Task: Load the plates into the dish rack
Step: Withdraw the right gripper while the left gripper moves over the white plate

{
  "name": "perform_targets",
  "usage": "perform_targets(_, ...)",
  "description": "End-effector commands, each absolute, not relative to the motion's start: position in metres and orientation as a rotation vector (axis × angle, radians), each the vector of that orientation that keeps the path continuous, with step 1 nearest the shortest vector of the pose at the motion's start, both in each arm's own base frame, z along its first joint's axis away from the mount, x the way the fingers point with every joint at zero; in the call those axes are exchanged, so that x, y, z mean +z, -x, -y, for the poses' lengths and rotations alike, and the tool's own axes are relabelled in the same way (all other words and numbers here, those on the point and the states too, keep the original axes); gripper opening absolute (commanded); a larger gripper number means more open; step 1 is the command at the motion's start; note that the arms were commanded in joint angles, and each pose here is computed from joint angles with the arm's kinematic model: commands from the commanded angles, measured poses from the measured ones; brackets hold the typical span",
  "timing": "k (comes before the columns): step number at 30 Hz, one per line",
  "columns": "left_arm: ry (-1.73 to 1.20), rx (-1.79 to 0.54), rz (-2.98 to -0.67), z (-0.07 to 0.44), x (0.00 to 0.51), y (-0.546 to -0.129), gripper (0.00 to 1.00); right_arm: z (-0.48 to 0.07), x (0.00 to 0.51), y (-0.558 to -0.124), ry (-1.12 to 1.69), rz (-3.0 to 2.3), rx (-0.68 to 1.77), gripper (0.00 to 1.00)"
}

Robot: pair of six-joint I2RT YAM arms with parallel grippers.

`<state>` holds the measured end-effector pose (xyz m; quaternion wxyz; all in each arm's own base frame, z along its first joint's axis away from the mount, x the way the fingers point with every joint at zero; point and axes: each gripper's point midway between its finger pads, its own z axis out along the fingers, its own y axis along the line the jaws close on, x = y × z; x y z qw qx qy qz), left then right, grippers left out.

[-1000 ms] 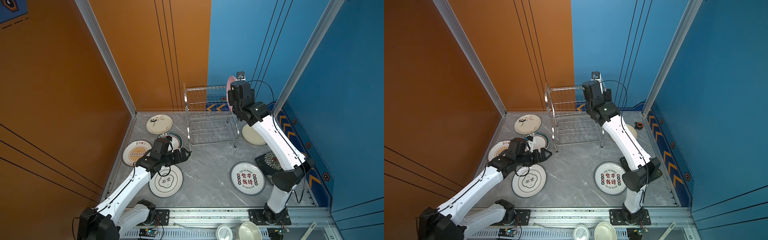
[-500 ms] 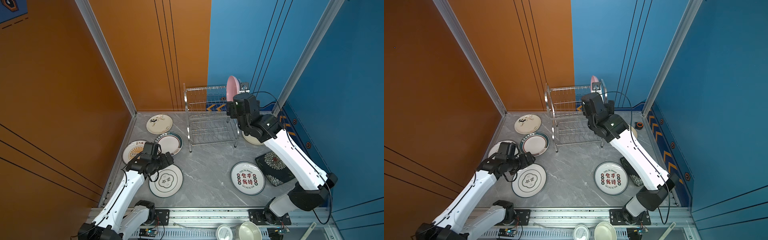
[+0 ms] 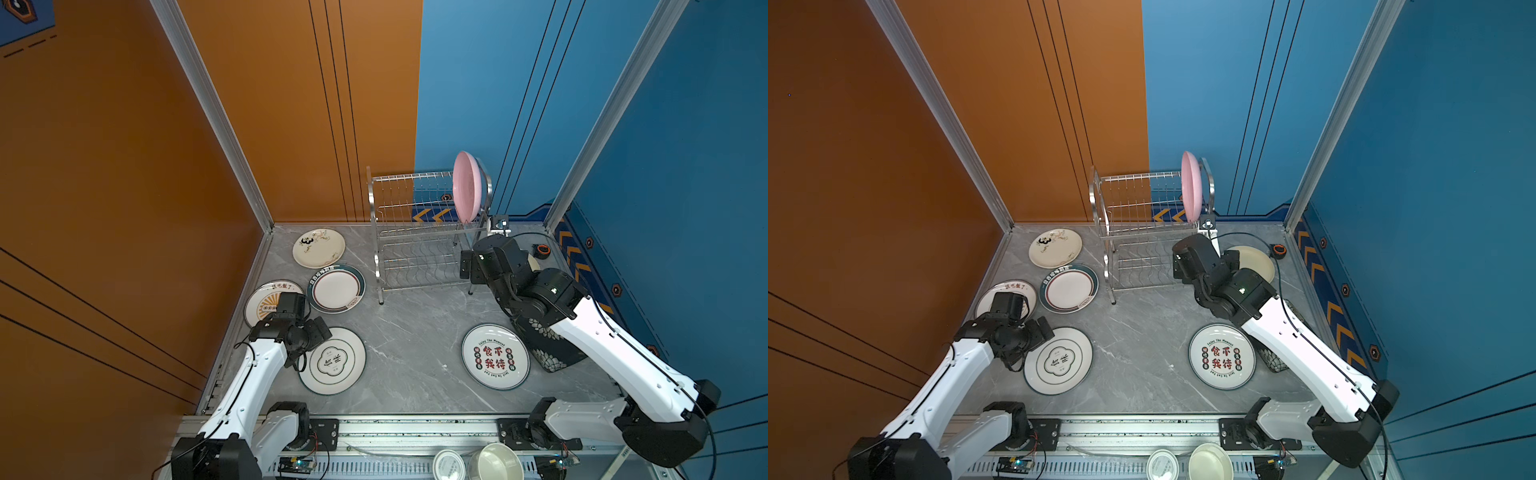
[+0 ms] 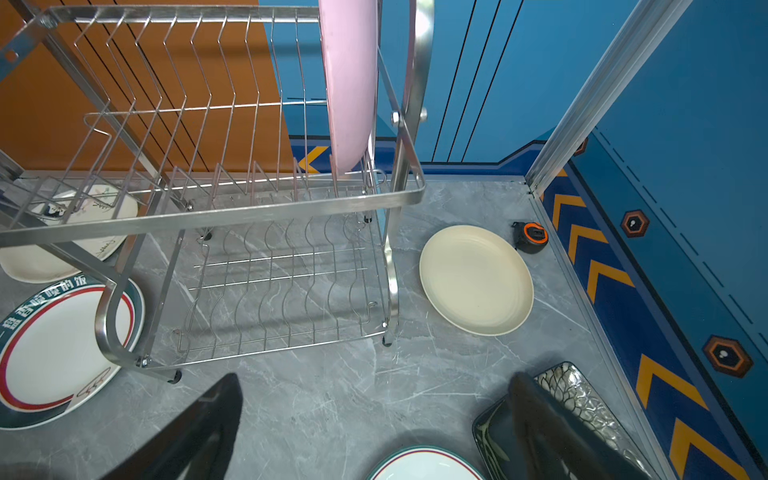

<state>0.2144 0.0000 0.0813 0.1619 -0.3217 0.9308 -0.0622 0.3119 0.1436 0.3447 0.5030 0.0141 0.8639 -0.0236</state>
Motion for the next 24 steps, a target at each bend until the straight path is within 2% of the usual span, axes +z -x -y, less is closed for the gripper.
perform_targets(1, 0.987, -0.162, -2.655, -0.008, 0.071, -0.211, 0.98, -0.140, 0.339, -0.300, -0.057, -2.111, -0.014, 1.00)
perform_targets(10, 1.132, -0.227, -2.646, -0.021, 0.046, -0.212, 0.98, -0.125, 0.336, -0.292, -0.062, -2.114, -0.015, 1.00)
perform_targets(24, 0.980, -0.368, -2.801, 0.023, 0.033, -0.209, 0.98, -0.107, 0.324, -0.288, -0.108, -2.137, -0.010, 1.00)
